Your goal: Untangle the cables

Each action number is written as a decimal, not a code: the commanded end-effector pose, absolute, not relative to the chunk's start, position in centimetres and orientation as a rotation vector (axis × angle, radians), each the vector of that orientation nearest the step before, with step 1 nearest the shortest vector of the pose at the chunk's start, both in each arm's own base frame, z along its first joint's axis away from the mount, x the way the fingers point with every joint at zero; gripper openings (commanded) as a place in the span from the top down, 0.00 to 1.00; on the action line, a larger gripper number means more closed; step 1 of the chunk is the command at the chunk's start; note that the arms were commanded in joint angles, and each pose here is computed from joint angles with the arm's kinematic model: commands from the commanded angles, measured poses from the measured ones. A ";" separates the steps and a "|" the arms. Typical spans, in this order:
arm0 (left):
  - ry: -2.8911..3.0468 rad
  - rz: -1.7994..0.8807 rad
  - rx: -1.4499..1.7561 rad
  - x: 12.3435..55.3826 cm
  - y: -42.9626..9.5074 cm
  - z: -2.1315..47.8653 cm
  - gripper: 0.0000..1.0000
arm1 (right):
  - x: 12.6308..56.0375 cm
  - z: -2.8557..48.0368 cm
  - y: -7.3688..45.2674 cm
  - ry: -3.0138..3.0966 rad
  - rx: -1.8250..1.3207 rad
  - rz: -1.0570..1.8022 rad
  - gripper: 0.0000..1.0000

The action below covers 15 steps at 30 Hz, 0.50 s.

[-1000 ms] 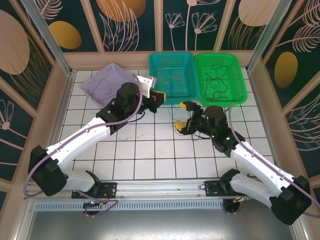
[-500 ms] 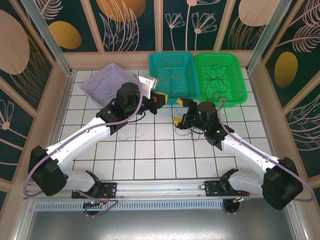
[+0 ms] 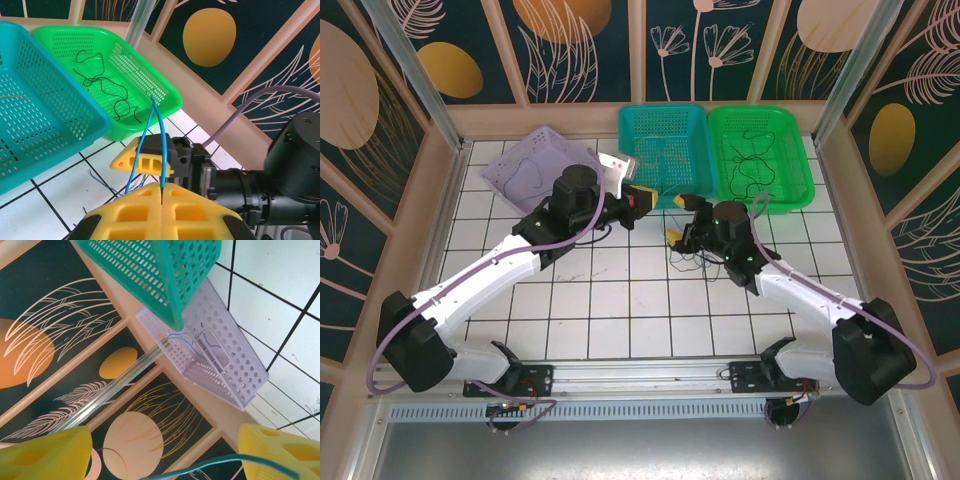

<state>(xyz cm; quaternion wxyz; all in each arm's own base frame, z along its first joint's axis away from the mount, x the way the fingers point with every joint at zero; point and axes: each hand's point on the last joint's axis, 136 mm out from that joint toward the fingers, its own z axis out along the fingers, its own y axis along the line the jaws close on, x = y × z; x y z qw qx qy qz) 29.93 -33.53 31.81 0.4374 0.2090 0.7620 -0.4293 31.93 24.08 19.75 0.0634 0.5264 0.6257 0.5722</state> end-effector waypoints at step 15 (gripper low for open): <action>1.920 -1.083 0.580 28.4 -33.0 30.8 1.00 | 41.2 26.0 14.4 1.523 1.611 1.668 1.00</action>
